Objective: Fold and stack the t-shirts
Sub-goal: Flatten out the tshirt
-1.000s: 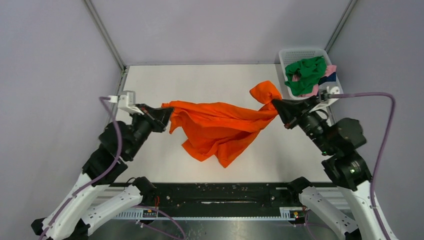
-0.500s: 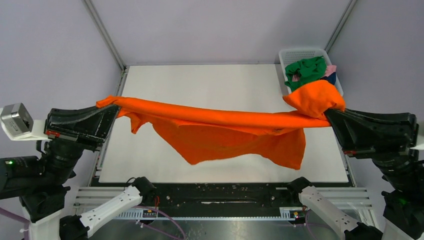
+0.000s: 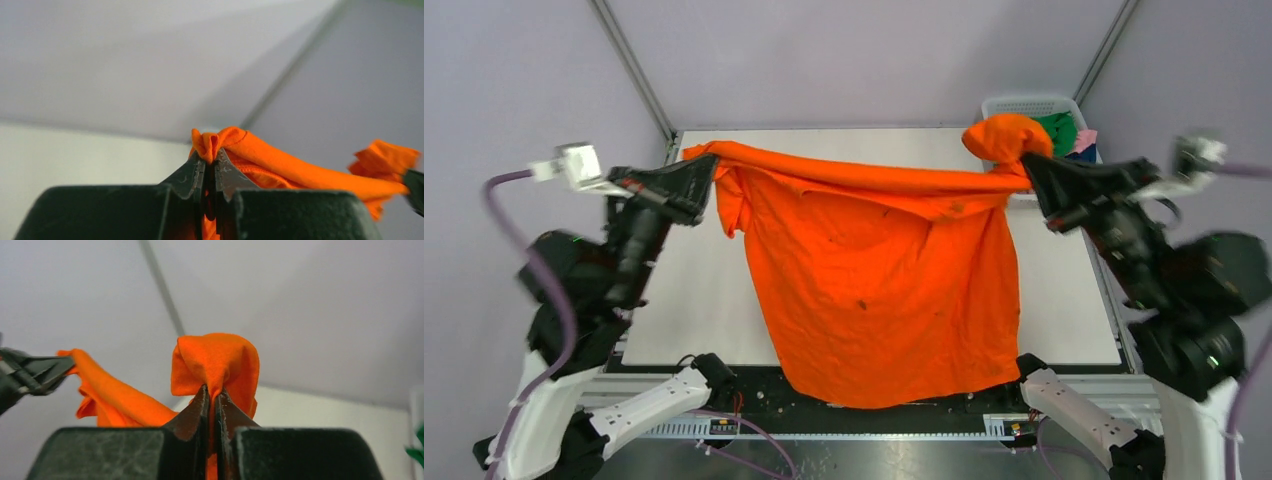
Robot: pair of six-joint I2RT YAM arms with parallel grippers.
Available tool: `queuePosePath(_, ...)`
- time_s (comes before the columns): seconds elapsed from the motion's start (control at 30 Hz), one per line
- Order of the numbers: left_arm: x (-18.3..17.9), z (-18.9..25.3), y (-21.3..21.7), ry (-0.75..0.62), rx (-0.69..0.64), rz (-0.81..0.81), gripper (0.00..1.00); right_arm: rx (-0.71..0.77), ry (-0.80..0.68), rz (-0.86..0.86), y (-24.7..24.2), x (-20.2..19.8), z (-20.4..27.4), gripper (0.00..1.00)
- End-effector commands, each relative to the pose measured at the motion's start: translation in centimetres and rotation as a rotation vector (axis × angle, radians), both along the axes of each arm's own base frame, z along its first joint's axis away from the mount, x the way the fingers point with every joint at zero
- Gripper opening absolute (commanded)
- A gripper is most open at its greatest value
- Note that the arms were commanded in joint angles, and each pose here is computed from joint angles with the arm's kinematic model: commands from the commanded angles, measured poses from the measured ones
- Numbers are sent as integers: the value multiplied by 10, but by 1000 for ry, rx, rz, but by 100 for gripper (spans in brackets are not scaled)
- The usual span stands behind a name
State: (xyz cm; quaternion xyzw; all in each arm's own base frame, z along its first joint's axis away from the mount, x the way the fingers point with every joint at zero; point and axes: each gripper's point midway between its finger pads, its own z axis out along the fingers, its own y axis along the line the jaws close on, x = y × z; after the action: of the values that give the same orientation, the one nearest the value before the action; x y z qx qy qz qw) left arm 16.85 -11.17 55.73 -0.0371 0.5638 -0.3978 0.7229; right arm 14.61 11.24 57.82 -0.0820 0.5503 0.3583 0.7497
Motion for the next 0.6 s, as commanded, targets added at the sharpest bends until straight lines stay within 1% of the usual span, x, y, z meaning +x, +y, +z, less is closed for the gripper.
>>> queuePosePath(0.0, 92, -112, 35, 371, 83, 545, 0, -124, 302, -329, -3, 123, -95, 0)
queuePosePath(0.03, 109, -142, 38, 447, 121, 622, 0, -157, 366, -397, -3, 148, -121, 0)
queuePosePath(0.07, 127, -178, 40, 542, 161, 653, 0, -203, 436, -455, 0, 175, -154, 0)
queuePosePath(0.1, 150, -223, 45, 679, 193, 640, 0, -246, 498, -502, 2, 199, -183, 0)
queuePosePath(0.17, 179, -296, 56, 886, 203, 633, 0, -330, 622, -508, 19, 243, -243, 0)
queuePosePath(0.2, 188, -326, 63, 971, 220, 649, 4, -362, 681, -487, 30, 263, -273, 4)
queuePosePath(0.23, 195, -351, 67, 1038, 244, 662, 19, -390, 737, -466, 39, 281, -301, 11)
queuePosePath(0.27, 201, -370, 70, 1086, 269, 675, 37, -413, 802, -458, 47, 297, -328, 20)
queuePosePath(0.3, 205, -385, 70, 1124, 295, 681, 56, -430, 853, -459, 52, 310, -349, 33)
queuePosePath(0.33, 208, -395, 70, 1149, 310, 681, 77, -451, 910, -470, 54, 320, -369, 45)
queuePosePath(0.37, 211, -401, 70, 1163, 323, 680, 93, -467, 954, -481, 55, 328, -382, 68)
queuePosePath(0.4, 213, -403, 69, 1165, 332, 679, 98, -505, 1012, -491, 55, 331, -403, 95)
queuePosePath(0.43, 214, -402, 70, 1162, 337, 680, 99, -512, 1024, -495, 55, 334, -406, 99)
queuePosePath(0.5, 215, -396, 70, 1141, 340, 674, 99, -507, 1022, -486, 57, 334, -403, 99)
queuePosePath(0.57, 215, -391, 65, 1122, 336, 637, 99, -497, 1017, -466, 57, 325, -403, 100)
